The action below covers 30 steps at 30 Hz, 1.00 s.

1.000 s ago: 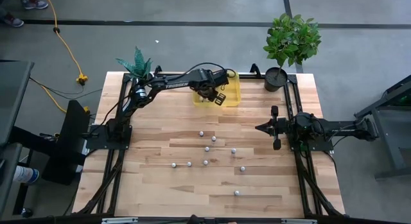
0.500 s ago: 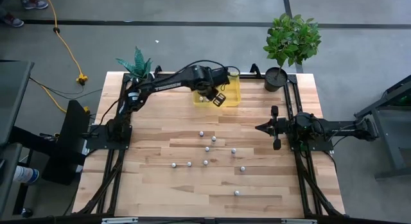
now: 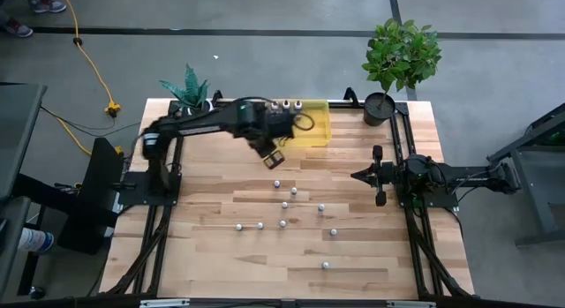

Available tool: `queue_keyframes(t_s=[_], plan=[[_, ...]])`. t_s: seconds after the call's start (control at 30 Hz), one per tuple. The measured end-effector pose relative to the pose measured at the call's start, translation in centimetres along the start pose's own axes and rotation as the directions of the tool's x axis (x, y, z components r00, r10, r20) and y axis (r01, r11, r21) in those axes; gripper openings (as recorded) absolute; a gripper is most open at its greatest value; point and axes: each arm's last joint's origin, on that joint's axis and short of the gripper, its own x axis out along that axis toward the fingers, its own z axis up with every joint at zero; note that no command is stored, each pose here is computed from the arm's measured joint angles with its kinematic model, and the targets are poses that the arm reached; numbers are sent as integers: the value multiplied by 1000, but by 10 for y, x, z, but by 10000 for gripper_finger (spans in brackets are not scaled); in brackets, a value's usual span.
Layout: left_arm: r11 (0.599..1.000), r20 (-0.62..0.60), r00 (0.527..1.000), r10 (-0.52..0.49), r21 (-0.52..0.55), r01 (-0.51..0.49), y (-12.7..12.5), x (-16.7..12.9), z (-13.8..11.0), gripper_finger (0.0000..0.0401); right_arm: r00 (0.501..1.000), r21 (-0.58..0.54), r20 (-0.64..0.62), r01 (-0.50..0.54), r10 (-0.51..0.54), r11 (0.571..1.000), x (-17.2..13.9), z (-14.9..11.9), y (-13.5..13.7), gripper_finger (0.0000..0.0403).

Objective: Pick & Place food coloring
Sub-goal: Put the small purple food coloring bottle into the yellow bin

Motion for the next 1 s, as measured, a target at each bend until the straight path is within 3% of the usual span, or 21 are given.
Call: queue_keyframes(t_s=[0.17,0.3,0.43,0.57,0.73,0.9,1.0], plan=[[984,3,985,-175,32,175,0,-2,-48,97,1000,0,0,0,0,1000,0,0,0,0],[942,-4,942,-335,32,335,-1,11,-94,97,1000,0,0,0,0,1000,0,0,0,0],[907,-12,909,-418,57,418,-2,25,-137,97,1000,0,0,1,-1,1000,0,0,0,0],[906,-70,911,-406,97,411,-2,38,-168,113,1000,0,0,0,0,1000,0,0,0,0],[899,-131,913,-386,167,405,-6,49,-184,174,1000,0,0,0,0,1000,0,0,0,0],[864,-105,927,-361,336,375,-15,50,-191,237,1000,0,0,0,0,1000,0,0,0,0],[829,-66,947,-314,468,308,-24,52,-196,252,1000,0,0,0,0,1000,0,0,0,0]])
